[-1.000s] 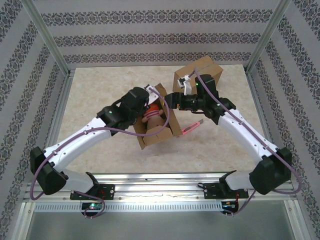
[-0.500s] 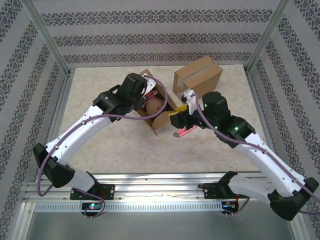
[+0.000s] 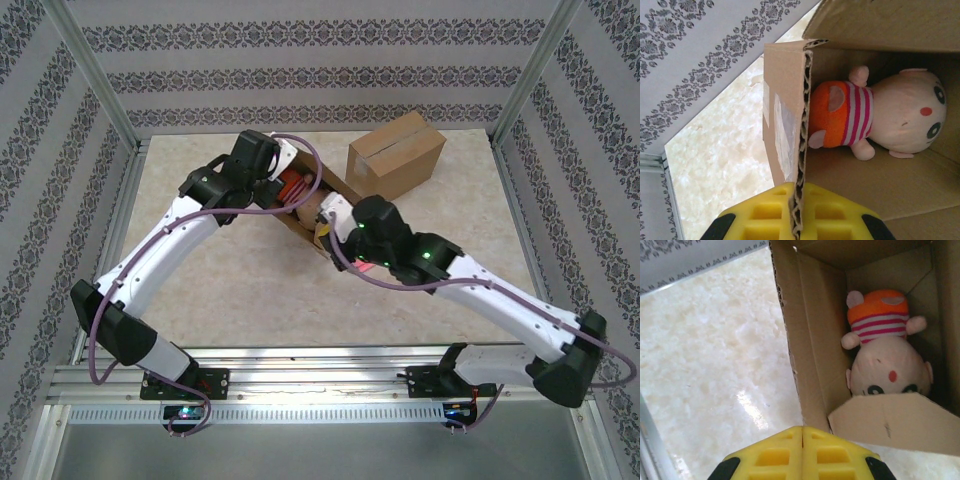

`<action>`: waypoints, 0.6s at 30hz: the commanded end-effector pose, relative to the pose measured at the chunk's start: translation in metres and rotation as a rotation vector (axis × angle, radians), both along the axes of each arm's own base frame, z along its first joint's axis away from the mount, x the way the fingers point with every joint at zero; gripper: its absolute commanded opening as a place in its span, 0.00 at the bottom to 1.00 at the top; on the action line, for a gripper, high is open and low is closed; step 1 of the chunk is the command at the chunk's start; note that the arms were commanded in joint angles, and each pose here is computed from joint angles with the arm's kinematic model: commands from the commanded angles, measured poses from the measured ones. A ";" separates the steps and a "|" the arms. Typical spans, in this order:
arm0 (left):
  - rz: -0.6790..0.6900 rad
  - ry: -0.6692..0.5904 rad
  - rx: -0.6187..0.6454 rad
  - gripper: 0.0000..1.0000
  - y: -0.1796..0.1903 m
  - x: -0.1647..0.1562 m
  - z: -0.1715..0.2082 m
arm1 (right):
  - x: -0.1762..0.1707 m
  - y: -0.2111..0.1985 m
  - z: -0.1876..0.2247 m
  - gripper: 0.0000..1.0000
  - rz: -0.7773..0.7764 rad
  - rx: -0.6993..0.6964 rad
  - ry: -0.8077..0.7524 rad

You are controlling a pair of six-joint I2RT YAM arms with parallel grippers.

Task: Unpack the express box

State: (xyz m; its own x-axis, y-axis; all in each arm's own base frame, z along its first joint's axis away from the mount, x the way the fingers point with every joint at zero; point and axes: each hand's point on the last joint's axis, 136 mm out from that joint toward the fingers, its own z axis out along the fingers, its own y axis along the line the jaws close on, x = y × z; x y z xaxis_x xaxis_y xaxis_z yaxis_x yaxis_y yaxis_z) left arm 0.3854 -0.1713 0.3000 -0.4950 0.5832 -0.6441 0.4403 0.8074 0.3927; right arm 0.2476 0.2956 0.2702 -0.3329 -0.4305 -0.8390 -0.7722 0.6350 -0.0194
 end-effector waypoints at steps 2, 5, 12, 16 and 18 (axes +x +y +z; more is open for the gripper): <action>-0.023 0.072 -0.027 0.00 -0.004 -0.002 -0.015 | 0.029 0.021 0.017 0.00 -0.001 -0.043 -0.133; -0.023 0.073 -0.033 0.00 -0.004 -0.001 -0.016 | 0.046 0.033 0.008 0.00 0.013 -0.106 -0.149; -0.025 0.053 -0.050 0.00 -0.004 -0.003 -0.010 | 0.092 0.042 -0.024 0.00 -0.005 -0.170 -0.105; -0.025 0.043 -0.053 0.00 -0.002 -0.003 -0.007 | 0.105 0.043 -0.045 0.00 -0.020 -0.190 -0.087; -0.026 0.043 -0.056 0.00 -0.002 -0.003 -0.007 | 0.107 0.043 -0.055 0.00 -0.024 -0.201 -0.079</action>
State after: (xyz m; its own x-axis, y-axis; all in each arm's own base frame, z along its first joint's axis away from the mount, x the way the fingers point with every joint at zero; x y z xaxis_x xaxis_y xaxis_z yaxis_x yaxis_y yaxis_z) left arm 0.3915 -0.1599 0.2834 -0.5424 0.5625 -0.6240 0.4357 0.8234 0.3635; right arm 0.3370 0.3452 0.2389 -0.2400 -0.5653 -0.7892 -0.7755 0.6007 -0.1944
